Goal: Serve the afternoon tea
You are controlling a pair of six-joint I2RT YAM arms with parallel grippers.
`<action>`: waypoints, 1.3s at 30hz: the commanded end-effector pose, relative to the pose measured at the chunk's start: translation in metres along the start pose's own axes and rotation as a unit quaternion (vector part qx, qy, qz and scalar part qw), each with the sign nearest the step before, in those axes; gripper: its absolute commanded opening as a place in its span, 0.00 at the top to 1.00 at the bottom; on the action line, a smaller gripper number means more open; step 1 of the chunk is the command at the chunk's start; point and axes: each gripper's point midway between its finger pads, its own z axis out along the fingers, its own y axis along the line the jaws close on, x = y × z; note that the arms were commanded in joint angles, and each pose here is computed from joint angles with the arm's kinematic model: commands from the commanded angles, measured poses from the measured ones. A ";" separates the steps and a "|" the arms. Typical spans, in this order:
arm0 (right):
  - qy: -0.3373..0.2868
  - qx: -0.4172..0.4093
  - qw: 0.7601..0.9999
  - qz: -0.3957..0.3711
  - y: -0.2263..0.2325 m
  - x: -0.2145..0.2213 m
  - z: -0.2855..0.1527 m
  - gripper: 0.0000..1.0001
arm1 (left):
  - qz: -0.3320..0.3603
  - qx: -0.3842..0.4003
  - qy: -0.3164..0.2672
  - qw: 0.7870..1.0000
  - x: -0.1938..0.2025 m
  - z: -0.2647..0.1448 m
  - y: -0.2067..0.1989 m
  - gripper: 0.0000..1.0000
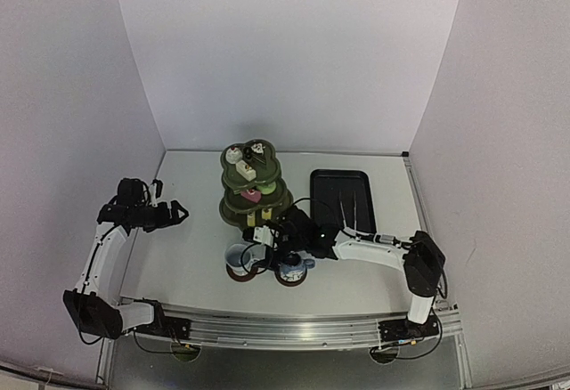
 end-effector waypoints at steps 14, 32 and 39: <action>-0.069 0.311 0.874 0.366 -0.187 0.090 -0.178 0.04 | 0.031 -0.099 -0.273 0.956 -0.075 0.017 0.055 0.00; -0.175 0.552 0.721 0.381 -0.102 0.223 -0.384 0.04 | 0.036 -0.179 -0.333 0.925 -0.037 0.017 0.109 0.00; -0.199 0.597 0.699 0.340 -0.074 0.241 -0.394 0.05 | 0.150 -0.171 -0.357 0.906 -0.018 0.024 0.104 0.00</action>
